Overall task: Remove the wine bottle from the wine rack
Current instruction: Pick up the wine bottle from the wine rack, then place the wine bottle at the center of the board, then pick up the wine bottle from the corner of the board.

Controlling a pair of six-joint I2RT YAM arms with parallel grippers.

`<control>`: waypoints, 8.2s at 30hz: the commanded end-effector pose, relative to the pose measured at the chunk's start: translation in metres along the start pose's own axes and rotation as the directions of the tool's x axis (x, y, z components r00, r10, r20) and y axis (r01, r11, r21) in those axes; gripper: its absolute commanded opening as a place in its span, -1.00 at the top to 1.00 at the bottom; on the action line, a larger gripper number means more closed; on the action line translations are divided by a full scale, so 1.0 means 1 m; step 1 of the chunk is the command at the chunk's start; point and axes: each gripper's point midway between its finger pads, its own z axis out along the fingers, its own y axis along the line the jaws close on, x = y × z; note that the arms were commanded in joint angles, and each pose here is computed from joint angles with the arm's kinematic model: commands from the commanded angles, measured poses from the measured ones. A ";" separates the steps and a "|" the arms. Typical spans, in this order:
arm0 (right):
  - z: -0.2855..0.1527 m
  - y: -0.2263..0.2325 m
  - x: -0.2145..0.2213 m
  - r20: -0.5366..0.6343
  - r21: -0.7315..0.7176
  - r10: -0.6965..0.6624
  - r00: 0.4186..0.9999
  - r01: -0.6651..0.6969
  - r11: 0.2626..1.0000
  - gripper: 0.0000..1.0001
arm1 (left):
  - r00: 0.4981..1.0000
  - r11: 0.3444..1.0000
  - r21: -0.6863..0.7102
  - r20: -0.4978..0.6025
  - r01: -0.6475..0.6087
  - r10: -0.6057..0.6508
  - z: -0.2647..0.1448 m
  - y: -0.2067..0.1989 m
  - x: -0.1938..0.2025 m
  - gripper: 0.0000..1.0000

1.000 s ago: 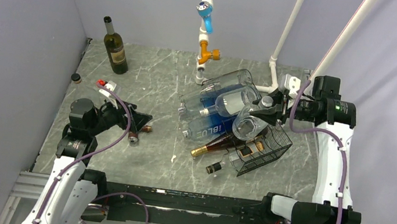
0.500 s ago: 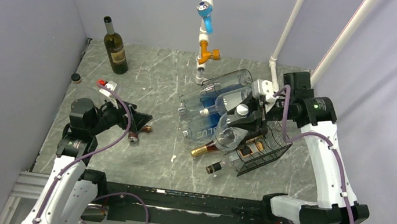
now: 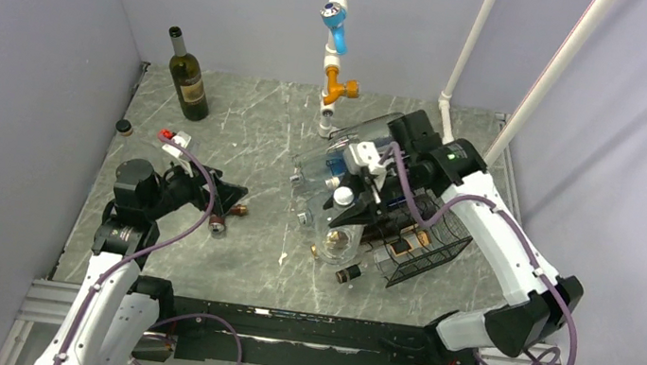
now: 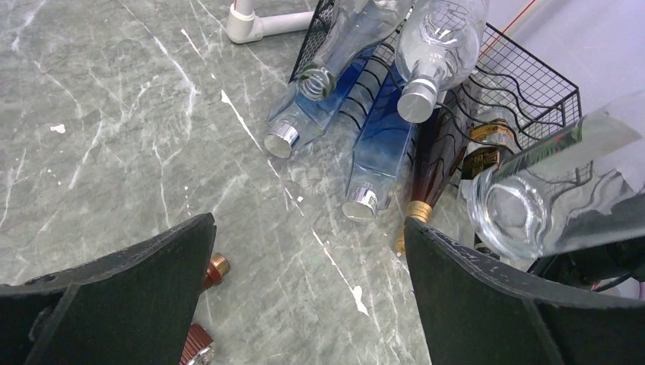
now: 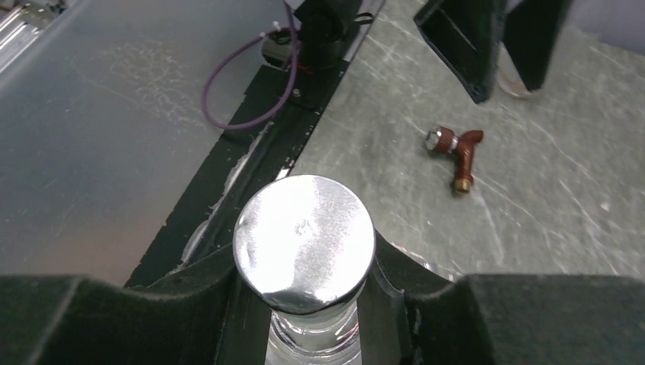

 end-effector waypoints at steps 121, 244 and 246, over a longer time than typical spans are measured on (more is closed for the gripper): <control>0.086 0.027 -0.006 -0.194 -0.280 -0.246 0.949 0.187 0.942 -0.46 | 0.998 0.995 0.092 0.056 -0.045 0.039 -0.002 -0.014 -0.015 -0.99; -0.086 -0.033 0.072 0.241 0.364 0.148 0.959 -0.230 0.902 -0.99 | 0.817 0.917 -0.240 -0.560 -0.319 0.138 0.017 -0.150 0.069 -0.06; -0.086 -0.034 0.073 0.241 0.365 0.149 0.959 -0.231 0.902 -0.99 | 0.815 0.915 -0.240 -0.563 -0.324 0.141 0.017 -0.150 0.070 0.06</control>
